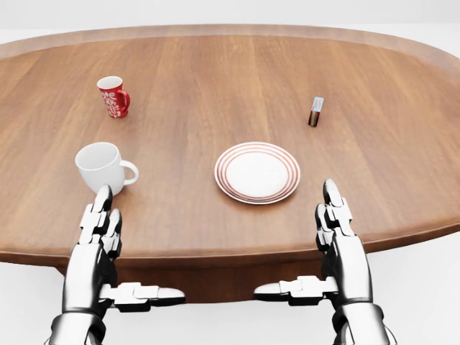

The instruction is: Put the white mug on the plate.

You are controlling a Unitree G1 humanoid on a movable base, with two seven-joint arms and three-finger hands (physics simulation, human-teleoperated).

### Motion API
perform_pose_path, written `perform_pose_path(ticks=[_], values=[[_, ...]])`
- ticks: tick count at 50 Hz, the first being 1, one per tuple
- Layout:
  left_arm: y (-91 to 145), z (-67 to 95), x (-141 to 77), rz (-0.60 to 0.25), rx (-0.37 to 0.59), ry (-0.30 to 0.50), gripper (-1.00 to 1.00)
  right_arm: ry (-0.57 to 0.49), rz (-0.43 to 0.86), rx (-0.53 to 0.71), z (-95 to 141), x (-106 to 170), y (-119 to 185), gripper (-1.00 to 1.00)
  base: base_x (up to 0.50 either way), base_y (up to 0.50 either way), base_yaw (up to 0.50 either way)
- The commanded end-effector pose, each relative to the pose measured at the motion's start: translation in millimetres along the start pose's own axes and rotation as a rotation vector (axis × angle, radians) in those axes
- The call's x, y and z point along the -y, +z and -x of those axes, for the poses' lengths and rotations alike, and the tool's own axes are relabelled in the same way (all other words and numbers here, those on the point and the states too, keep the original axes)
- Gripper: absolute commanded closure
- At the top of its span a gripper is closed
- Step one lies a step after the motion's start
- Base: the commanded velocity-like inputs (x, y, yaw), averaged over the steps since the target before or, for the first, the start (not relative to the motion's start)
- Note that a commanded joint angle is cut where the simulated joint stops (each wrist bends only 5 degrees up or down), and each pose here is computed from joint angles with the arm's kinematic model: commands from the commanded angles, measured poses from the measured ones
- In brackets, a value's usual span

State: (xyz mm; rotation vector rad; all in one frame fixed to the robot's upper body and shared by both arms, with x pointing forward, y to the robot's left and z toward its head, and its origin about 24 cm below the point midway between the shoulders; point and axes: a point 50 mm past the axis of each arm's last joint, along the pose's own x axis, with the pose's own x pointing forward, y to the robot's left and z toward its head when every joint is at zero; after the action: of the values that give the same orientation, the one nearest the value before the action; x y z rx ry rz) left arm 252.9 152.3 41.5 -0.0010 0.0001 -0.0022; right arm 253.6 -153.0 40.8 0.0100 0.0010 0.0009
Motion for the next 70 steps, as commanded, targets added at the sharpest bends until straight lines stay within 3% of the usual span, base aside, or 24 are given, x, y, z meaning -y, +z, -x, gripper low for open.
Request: perform_pose_path(ticks=[1, 8, 11, 12, 13, 18, 31, 34, 35, 39, 41, 43, 45, 49, 52, 57, 70], values=[[3, 5.1, -2, 0.001, 0.004, -0.014, -1.0, 0.002, -0.032, -0.001, 0, 7, -1, -1.0, 0.0, 0.0, 0.0], [3, 5.4, -2, 0.003, 0.0, -0.012, -1.0, 0.004, -0.034, -0.003, -1, 6, -4, -1.0, 0.0, 0.0, 0.0], [13, 6.5, -3, 0.013, 0.017, -0.012, -1.0, -0.009, -0.028, 0.022, 3, 7, 6, -1.0, 0.0, 0.0, 0.0], [-5, 1.2, -8, -0.035, -0.008, -0.01, -1.0, -0.016, 0.018, 0.003, 2, 10, 3, -1.0, 0.0, 0.0, 0.0], [-15, 0.0, -5, -0.013, -0.061, -0.033, -1.0, -0.039, 0.017, 0.002, 6, 17, 0, -1.0, 0.0, 0.0, 0.0], [-26, -4.2, -7, -0.035, -0.081, -0.027, -1.0, -0.087, 0.0, 0.015, 13, 31, 2, -1.0, 0.0, 0.0, 0.0], [-13, -5.2, -13, -0.032, -0.051, 0.003, -1.0, -0.122, 0.004, 0.038, 17, 39, 10, -1.0, 0.0, 0.0, 0.0], [18, -6.1, -27, -0.054, 0.027, 0.048, -1.0, -0.153, -0.003, 0.087, 26, 47, 29, -1.0, 0.0, 0.0, 0.0], [46, -6.9, -37, -0.032, 0.133, 0.075, -1.0, -0.169, 0.001, 0.15, 35, 52, 48, -1.0, 0.0, 0.0, 0.0], [99, -0.8, -63, -0.014, 0.356, 0.151, -1.0, -0.209, 0.043, 0.384, 62, 60, 101, -1.0, 0.0, 0.0, 0.0], [123, 5.0, -85, -0.081, 0.445, 0.243, -1.0, -0.242, 0.077, 0.549, 85, 66, 136, -1.0, 0.0, 0.0, 0.0], [142, 10.2, -103, -0.044, 0.526, 0.296, -1.0, -0.266, 0.113, 0.633, 97, 69, 153, -1.0, 0.0, 0.0, 0.0], [168, 20.5, -130, -0.014, 0.632, 0.4, -1.0, -0.28, 0.148, 0.729, 111, 70, 171, -1.0, 0.0, 0.0, 0.0], [200, 41.5, -162, 0.026, 0.762, 0.526, -1.0, -0.303, 0.182, 0.812, 130, 74, 186, -1.0, 0.0, 0.0, 0.0], [207, 48.9, -167, 0.051, 0.792, 0.538, -1.0, -0.314, 0.144, 0.805, 136, 82, 188, -1.0, 0.0, 0.0, 0.0], [206, 47.7, -166, 0.062, 0.781, 0.532, -1.0, -0.323, 0.093, 0.765, 141, 89, 190, -1.0, 0.0, 0.0, 0.0], [199, 38.3, -165, 0.068, 0.737, 0.525, -1.0, -0.324, 0.189, 0.778, 138, 83, 185, -1.0, 0.0, 0.02, 0.0]])
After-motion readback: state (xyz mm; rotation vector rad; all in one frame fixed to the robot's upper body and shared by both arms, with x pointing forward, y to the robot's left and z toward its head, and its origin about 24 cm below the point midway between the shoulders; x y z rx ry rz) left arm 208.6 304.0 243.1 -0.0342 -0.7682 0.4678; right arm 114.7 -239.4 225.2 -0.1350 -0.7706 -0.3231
